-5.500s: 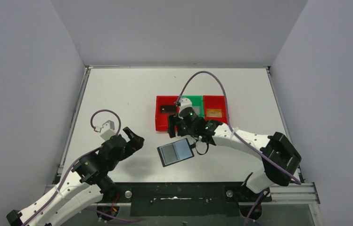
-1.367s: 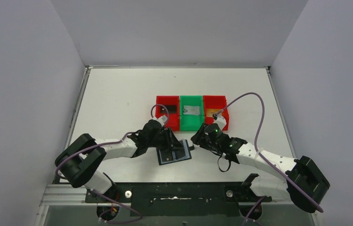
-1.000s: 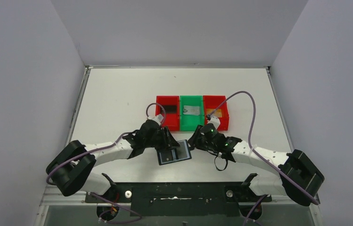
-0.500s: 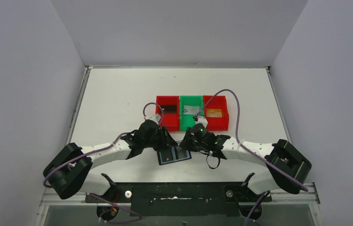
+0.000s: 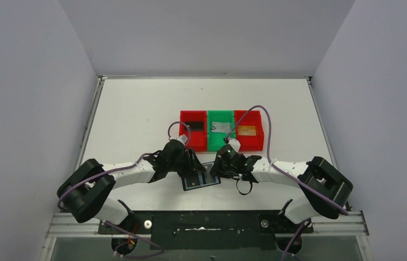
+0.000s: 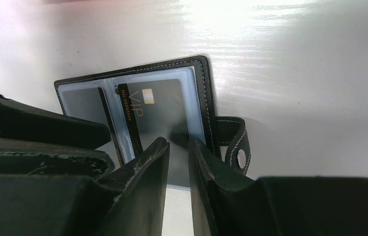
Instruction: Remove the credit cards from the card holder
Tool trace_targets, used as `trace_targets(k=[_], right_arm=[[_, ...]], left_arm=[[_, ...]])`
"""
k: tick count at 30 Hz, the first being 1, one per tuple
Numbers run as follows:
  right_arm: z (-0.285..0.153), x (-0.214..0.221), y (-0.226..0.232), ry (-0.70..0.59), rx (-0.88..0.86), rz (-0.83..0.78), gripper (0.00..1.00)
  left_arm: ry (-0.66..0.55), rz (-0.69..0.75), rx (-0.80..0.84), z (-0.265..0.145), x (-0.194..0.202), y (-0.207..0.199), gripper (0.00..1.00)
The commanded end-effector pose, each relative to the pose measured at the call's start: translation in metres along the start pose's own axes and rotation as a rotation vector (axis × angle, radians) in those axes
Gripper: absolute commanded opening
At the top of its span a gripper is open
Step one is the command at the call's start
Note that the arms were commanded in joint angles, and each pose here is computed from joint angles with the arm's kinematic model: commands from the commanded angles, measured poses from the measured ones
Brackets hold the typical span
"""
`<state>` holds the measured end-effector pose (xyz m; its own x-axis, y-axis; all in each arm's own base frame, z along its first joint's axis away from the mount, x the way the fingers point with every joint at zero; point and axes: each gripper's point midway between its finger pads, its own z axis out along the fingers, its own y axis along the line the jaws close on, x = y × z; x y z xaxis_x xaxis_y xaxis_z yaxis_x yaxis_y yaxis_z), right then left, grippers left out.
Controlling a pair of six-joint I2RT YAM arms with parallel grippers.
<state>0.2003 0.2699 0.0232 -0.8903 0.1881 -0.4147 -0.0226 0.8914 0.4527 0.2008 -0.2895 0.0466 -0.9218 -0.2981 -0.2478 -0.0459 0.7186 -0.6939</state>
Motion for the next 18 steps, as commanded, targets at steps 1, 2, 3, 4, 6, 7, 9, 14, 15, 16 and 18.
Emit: trace_targets(k=[1, 2, 3, 4, 6, 7, 9, 14, 15, 16, 18], right_arm=[[0.002, -0.005, -0.008, -0.022, 0.055, 0.016, 0.24], [0.002, -0.005, -0.010, -0.018, 0.060, 0.020, 0.24], [0.003, -0.004, -0.012, -0.016, 0.067, 0.024, 0.24], [0.004, -0.004, -0.012, -0.014, 0.069, 0.024, 0.24], [0.004, -0.003, -0.013, -0.012, 0.071, 0.028, 0.24], [0.004, -0.003, -0.014, -0.011, 0.073, 0.030, 0.24], [0.004, -0.003, -0.014, -0.013, 0.072, 0.033, 0.24], [0.005, -0.003, -0.017, -0.014, 0.075, 0.047, 0.24], [0.005, -0.003, -0.017, -0.015, 0.074, 0.049, 0.24], [0.005, -0.003, -0.018, -0.016, 0.074, 0.050, 0.24], [0.005, -0.003, -0.017, -0.017, 0.069, 0.054, 0.24]], left_arm=[[-0.005, 0.030, 0.073, 0.006, -0.008, -0.025, 0.46], [0.002, 0.031, 0.071, 0.008, -0.007, -0.025, 0.46], [0.006, 0.031, 0.064, 0.009, -0.006, -0.024, 0.47], [0.010, 0.030, 0.051, 0.011, -0.005, -0.022, 0.47], [0.012, 0.025, 0.016, 0.013, -0.003, -0.015, 0.47], [0.011, 0.023, -0.004, 0.014, -0.003, -0.011, 0.47], [0.010, 0.021, -0.047, 0.017, -0.002, -0.004, 0.47], [-0.004, 0.038, -0.178, 0.021, -0.006, 0.012, 0.47], [-0.011, 0.042, -0.205, 0.021, -0.006, 0.015, 0.47], [-0.008, 0.044, -0.233, 0.022, -0.005, 0.021, 0.47], [-0.004, 0.046, -0.245, 0.024, -0.004, 0.023, 0.47]])
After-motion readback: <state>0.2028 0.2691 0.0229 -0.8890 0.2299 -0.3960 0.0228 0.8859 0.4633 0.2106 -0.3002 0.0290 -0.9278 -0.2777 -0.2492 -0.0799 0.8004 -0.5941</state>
